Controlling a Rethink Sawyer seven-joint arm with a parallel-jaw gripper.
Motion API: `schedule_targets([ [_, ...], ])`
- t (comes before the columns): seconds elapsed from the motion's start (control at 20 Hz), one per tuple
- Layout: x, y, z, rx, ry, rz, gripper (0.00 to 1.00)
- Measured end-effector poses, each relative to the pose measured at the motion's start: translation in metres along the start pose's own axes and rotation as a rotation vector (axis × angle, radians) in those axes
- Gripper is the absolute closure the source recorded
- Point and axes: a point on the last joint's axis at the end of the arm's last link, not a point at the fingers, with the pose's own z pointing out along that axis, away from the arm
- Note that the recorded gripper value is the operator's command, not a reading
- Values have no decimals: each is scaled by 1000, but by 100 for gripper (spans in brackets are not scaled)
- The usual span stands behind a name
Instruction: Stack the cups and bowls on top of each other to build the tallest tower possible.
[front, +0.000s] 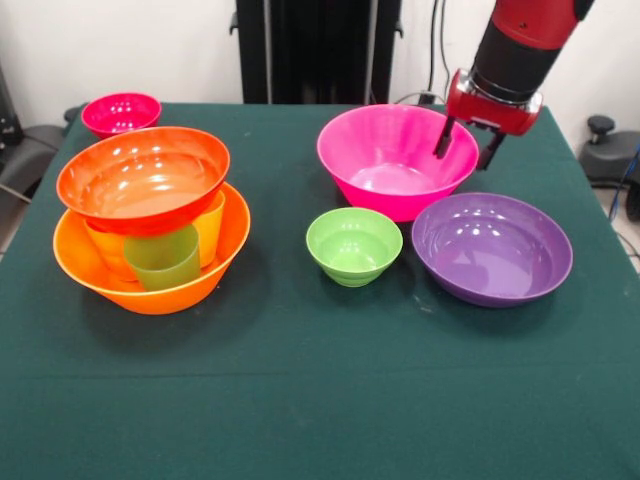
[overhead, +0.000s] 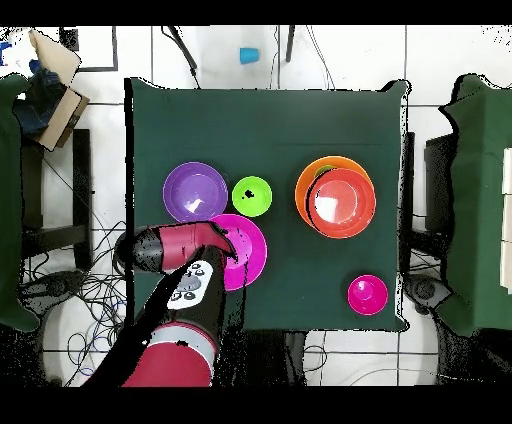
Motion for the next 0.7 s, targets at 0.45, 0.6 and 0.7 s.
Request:
schedule_targets([
  [0.45,-4,-2,5,28,-16,-7,0],
  [0.6,-8,-7,4,35,-24,0,0],
  [0.7,-9,-9,3,37,-26,2,0],
])
